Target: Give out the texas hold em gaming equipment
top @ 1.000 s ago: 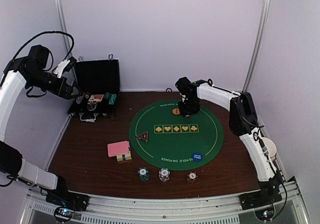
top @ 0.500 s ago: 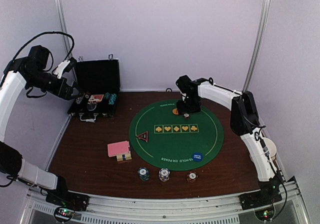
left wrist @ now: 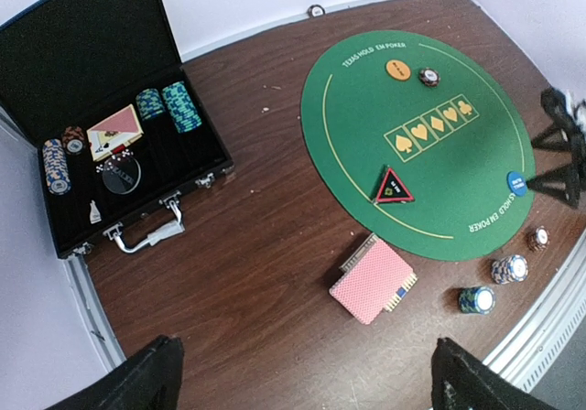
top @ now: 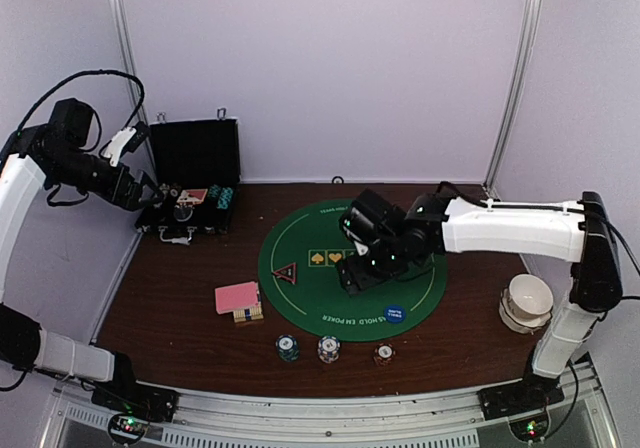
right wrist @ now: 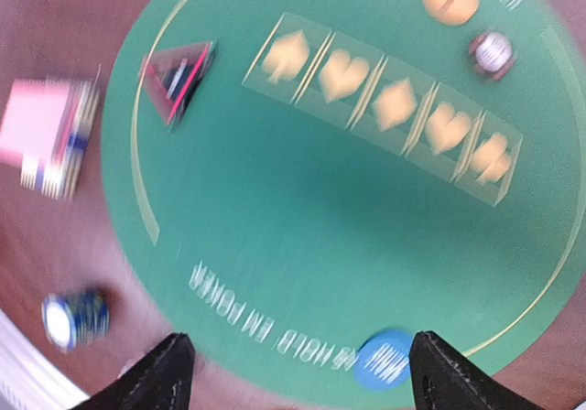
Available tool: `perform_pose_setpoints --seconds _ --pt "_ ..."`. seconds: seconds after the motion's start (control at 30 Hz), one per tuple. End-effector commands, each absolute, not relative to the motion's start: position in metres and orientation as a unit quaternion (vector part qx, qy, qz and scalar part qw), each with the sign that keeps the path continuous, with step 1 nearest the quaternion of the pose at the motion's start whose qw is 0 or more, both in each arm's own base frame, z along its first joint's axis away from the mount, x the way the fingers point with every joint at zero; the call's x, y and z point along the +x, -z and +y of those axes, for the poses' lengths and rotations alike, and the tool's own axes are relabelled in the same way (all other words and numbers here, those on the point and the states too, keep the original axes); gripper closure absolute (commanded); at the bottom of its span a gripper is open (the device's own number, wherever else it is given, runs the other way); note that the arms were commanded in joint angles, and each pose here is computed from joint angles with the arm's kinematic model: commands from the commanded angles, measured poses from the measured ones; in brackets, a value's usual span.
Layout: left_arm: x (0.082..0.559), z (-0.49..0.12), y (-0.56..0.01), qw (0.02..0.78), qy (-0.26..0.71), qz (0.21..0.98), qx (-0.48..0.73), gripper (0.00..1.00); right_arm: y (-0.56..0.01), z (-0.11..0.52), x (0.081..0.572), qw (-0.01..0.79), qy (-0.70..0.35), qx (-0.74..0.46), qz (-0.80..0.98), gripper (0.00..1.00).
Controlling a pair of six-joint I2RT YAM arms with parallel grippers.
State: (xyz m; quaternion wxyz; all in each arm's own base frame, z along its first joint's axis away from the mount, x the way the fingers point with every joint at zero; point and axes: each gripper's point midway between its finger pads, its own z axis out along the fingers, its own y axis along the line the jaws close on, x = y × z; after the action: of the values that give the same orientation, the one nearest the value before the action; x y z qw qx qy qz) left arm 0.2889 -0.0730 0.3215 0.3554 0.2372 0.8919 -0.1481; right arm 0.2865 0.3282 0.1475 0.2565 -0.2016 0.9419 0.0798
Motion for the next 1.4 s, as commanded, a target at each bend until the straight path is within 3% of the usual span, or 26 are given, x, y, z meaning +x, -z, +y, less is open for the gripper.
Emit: perform_pose_setpoints --seconds 0.0,0.17,0.37,1.37 --pt "0.285 -0.071 -0.320 0.364 0.139 0.887 0.247 0.02 -0.109 0.322 0.226 0.214 -0.080 -0.192 0.954 0.16" --pt "0.285 -0.072 -0.317 0.361 0.146 0.887 0.247 0.02 -0.082 0.315 0.172 0.174 -0.075 -0.200 0.961 0.18" --pt "0.284 -0.072 -0.319 0.363 0.144 0.887 0.247 0.02 -0.060 0.305 0.149 0.141 -0.057 -0.209 0.966 0.18" --pt "0.282 -0.071 -0.327 0.368 0.140 0.887 0.243 0.02 -0.027 0.287 0.148 0.107 -0.027 -0.212 0.971 0.32"
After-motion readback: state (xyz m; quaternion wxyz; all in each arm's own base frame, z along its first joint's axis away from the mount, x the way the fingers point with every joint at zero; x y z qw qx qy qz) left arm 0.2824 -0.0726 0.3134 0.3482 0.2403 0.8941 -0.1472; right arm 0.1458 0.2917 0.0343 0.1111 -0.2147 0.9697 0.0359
